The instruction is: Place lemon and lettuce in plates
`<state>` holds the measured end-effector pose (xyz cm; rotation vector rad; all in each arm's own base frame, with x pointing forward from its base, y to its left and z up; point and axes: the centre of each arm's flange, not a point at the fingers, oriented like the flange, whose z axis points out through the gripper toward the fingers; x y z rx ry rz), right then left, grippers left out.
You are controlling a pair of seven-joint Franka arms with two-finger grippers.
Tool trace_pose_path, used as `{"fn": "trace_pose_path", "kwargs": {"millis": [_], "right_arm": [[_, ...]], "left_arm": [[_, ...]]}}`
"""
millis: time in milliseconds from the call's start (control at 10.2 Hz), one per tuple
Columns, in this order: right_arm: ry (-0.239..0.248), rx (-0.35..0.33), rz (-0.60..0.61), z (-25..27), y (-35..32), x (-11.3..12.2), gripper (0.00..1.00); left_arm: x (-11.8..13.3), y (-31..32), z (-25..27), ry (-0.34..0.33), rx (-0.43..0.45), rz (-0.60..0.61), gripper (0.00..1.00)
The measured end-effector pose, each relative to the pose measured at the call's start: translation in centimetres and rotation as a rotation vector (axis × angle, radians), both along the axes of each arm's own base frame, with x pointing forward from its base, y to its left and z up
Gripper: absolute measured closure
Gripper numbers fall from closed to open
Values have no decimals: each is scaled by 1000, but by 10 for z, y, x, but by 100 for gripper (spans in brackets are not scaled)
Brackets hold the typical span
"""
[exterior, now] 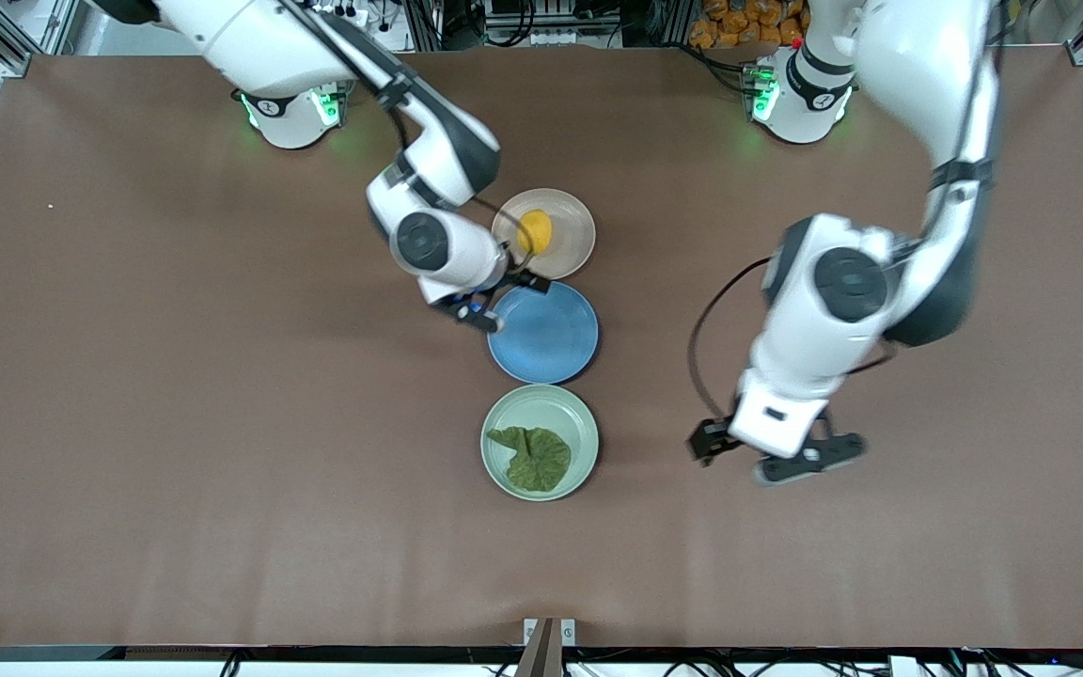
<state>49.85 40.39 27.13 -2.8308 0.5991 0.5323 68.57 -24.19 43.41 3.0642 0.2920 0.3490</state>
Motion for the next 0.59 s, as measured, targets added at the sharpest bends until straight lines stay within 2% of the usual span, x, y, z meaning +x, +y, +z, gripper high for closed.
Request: {"fn": "trace_pose_path", "kwargs": {"millis": [195, 293, 585], "right_arm": [[-28, 27, 34, 23, -58, 44, 0], [-68, 29, 49, 36, -93, 68, 0], [-155, -44, 127, 90, -213, 126, 0]], "left_arm": [[-9, 48, 46, 54, 42, -49, 0], [-18, 62, 65, 82, 54, -55, 0], [-45, 90, 112, 146, 80, -104, 0]]}}
